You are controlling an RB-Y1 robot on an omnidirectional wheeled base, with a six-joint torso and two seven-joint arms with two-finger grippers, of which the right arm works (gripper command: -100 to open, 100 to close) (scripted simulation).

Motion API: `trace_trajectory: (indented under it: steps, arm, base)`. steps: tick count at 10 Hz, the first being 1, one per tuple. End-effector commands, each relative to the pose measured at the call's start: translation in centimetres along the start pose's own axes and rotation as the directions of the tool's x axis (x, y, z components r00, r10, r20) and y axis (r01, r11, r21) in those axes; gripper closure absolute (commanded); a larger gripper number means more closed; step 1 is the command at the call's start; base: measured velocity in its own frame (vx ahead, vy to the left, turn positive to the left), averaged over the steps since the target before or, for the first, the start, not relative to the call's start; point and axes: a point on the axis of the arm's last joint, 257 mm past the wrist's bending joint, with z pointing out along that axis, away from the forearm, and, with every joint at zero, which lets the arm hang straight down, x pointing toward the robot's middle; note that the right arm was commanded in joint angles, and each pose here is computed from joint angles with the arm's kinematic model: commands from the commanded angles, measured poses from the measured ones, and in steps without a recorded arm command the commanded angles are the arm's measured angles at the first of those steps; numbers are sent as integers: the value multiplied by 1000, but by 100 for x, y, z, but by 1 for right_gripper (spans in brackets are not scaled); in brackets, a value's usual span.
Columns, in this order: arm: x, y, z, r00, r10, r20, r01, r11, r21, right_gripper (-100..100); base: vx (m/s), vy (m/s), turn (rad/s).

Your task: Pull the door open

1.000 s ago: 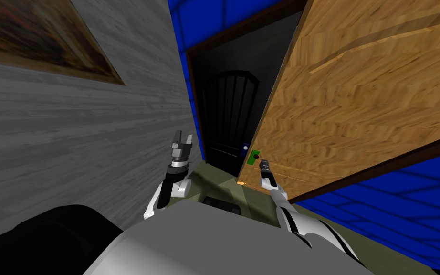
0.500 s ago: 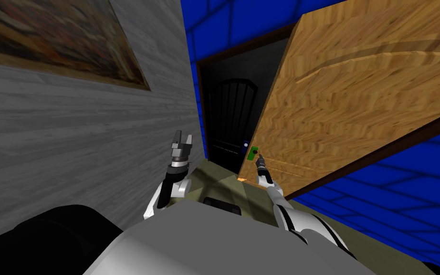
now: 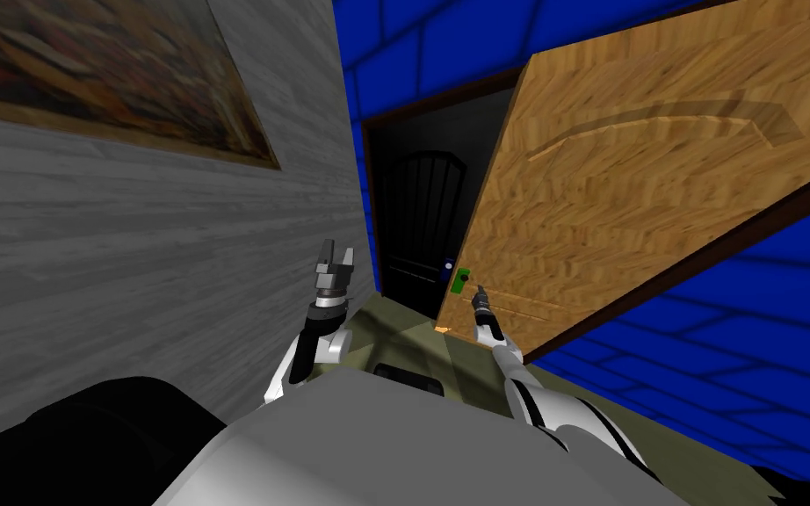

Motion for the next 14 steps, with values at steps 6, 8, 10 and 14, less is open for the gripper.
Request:
trace_trajectory:
  steps: [6,8,10,14]
  arm:
    - [18,62,18,1000,4,3,-4,1000,-21,-100]
    - [7,55,21,1000,4,4,-4,1000,-22,-100]
    - [7,55,21,1000,4,4,-4,1000,-22,100]
    - [7,55,21,1000,4,4,-4,1000,-22,100]
  base:
    - [192,-28,46]
    - [85,47,16]
    - [-7,-6,6]
    - [-8,-3,4]
